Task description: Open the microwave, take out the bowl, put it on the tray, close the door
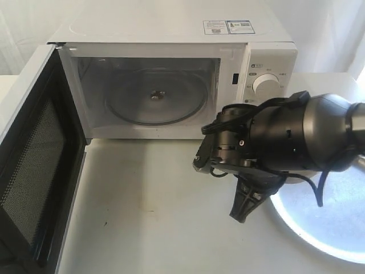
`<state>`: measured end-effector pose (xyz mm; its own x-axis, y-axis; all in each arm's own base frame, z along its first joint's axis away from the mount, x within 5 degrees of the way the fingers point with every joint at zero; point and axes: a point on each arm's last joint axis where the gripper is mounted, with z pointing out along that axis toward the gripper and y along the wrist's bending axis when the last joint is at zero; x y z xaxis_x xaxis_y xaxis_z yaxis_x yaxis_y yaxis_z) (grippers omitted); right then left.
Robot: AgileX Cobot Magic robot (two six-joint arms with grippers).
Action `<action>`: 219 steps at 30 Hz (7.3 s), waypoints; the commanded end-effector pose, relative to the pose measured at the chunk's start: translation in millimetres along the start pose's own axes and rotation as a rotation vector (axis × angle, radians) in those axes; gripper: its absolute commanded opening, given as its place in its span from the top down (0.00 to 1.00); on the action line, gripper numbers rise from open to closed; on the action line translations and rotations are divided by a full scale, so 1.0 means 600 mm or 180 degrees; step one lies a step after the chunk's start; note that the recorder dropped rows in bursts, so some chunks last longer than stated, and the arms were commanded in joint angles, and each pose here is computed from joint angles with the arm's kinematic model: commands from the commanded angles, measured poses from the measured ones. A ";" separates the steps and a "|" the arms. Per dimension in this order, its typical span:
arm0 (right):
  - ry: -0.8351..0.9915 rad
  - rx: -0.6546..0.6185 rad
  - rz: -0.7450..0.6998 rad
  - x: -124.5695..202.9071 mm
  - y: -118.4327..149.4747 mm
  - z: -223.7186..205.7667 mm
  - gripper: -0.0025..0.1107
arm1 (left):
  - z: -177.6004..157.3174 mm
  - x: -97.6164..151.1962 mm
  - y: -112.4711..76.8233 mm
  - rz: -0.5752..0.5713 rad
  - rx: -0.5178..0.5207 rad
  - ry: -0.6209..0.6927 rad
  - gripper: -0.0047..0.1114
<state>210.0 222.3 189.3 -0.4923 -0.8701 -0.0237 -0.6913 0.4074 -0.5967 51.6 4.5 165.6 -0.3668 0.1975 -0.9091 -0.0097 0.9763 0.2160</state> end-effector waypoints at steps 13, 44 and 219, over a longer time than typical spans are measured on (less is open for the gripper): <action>-0.0131 -0.0031 0.0611 0.021 -0.029 0.048 0.63 | -0.001 -0.001 0.000 -0.0036 0.0005 -0.0008 0.96; -0.6376 -0.1219 -0.0847 -0.187 0.051 -0.397 0.98 | -0.001 -0.001 0.000 -0.0036 0.0005 -0.0008 0.96; -0.2685 0.0661 0.3050 0.447 0.035 -0.030 0.98 | -0.001 -0.001 0.000 -0.0036 0.0005 -0.0008 0.96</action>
<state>54.2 2.6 185.3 -0.2177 -0.1885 -0.9577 -0.1237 0.9786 -0.1644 51.6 4.5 165.6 -0.3668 0.1975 -0.9091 -0.0097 0.9763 0.2160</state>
